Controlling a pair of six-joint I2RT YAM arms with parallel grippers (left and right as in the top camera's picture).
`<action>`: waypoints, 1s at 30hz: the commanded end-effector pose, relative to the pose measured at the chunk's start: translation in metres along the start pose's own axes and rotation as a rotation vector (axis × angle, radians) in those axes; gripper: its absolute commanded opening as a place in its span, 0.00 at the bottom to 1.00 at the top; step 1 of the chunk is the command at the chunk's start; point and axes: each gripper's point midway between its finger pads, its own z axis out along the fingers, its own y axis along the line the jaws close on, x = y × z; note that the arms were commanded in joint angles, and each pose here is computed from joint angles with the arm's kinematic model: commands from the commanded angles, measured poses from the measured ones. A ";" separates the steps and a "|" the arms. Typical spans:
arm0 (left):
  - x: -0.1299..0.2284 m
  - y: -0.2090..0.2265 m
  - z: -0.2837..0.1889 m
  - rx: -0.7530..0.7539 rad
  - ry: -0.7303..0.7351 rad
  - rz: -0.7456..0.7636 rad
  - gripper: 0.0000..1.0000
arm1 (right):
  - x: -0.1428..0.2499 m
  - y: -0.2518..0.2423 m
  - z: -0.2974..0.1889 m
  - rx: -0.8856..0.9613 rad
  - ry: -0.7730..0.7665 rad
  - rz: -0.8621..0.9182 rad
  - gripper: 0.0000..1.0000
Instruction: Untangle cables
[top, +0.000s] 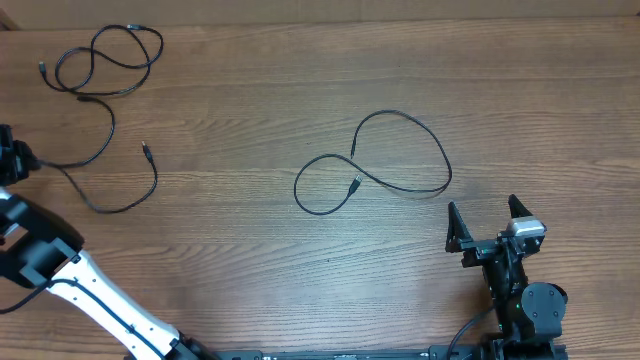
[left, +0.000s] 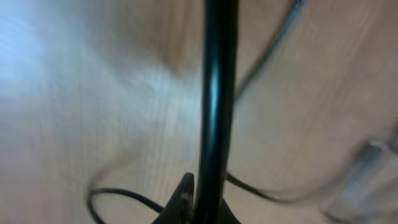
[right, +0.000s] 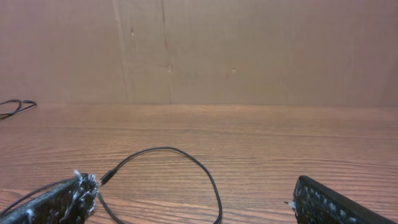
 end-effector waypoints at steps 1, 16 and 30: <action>-0.033 0.028 -0.012 -0.263 -0.347 0.132 0.08 | 0.003 0.001 0.000 -0.007 0.000 -0.002 1.00; 0.015 -0.030 -0.043 -0.120 -0.373 0.447 0.45 | 0.003 0.001 0.000 -0.007 0.000 -0.002 1.00; 0.102 -0.074 -0.028 0.044 -0.172 1.018 0.45 | 0.003 0.001 0.000 -0.007 0.000 -0.002 1.00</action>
